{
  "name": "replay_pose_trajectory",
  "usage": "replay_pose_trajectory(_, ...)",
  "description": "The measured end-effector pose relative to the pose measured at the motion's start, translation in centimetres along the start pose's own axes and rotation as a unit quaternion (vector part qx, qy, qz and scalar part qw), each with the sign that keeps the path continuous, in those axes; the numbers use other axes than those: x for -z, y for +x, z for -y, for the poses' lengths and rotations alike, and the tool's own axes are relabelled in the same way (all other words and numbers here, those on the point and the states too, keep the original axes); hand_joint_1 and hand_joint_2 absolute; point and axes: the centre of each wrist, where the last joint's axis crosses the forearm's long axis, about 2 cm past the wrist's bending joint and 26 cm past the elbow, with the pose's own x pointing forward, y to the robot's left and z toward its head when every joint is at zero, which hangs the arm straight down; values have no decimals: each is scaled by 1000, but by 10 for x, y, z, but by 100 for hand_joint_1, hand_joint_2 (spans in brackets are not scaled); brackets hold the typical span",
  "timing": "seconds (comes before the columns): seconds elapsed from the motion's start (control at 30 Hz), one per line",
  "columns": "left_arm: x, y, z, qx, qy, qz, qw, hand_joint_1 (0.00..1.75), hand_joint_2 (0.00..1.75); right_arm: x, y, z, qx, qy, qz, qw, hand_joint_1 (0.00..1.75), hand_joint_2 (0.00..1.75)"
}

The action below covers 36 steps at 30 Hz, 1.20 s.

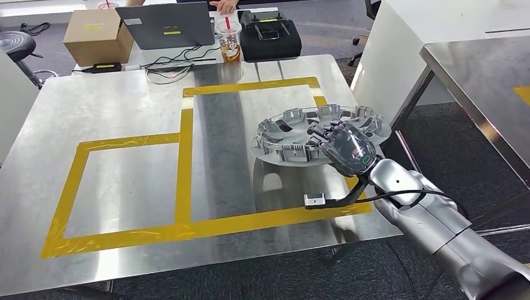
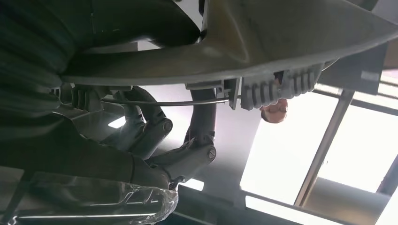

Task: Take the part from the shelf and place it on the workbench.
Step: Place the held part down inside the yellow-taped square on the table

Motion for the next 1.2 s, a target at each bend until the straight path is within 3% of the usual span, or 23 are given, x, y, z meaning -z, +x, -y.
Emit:
replay_pose_trajectory(0.3,6,9,5,4,-3,21,1000,0,175,6,22,2,11,-50,19,999,171,175)
replay_pose_trajectory(0.43,6,9,5,3,8,22,1000,0,175,9,28,4,27,-73,26,997,0,0)
replay_pose_trajectory(0.87,7,8,2,6,26,21,999,0,175,11,17,10,33,-118,-18,992,0,0)
replay_pose_trajectory(1.0,6,7,3,5,24,19,999,0,0,8,18,9,35,-117,-21,992,0,0)
replay_pose_trajectory(1.2,7,8,2,11,28,29,999,0,0,4,12,10,30,-119,-37,992,0,0)
